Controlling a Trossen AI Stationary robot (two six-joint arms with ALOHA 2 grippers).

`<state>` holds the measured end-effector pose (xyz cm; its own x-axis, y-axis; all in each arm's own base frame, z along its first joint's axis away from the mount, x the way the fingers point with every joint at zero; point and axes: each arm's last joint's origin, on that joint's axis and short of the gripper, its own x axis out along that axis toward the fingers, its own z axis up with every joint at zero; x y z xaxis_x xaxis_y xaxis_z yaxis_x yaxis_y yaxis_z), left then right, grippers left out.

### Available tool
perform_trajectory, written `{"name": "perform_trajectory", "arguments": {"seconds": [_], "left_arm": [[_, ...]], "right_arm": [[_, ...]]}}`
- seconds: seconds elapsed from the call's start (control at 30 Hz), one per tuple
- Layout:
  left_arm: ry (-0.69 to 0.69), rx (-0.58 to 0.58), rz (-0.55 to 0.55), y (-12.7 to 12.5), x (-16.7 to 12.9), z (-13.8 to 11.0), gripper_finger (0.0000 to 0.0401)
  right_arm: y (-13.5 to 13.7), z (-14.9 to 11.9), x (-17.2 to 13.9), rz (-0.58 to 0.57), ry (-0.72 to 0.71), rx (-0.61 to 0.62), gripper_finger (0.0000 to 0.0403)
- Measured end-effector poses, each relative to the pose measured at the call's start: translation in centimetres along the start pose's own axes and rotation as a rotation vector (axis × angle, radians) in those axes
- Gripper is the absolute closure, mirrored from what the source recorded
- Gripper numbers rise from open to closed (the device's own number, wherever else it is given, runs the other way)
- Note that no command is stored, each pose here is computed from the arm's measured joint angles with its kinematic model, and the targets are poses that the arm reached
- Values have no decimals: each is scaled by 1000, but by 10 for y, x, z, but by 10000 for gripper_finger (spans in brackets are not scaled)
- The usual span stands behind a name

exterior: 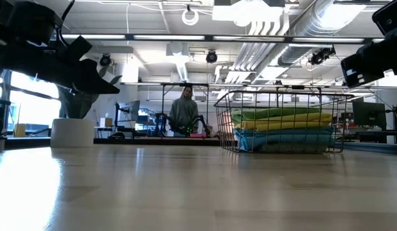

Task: Fold microfiber towels
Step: Return to Home Position

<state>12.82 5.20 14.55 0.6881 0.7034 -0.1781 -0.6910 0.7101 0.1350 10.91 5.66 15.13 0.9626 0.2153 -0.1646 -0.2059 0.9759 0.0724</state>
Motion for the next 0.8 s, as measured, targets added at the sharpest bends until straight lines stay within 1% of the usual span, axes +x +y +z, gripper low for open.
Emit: {"name": "perform_trajectory", "arguments": {"seconds": [0.17, 0.3, 0.8], "left_arm": [[0, 0, -1, 0, 0, 0, 362], [-16, -9, -1, 1, -1, 2, 362], [-201, -115, 40, 14, -14, 22, 362]], "right_arm": [[-2, 6, -6, 0, -64, 23, 284], [-8, 12, -10, -34, -127, 47, 284], [-42, 31, -28, -324, -381, 113, 284]]}}
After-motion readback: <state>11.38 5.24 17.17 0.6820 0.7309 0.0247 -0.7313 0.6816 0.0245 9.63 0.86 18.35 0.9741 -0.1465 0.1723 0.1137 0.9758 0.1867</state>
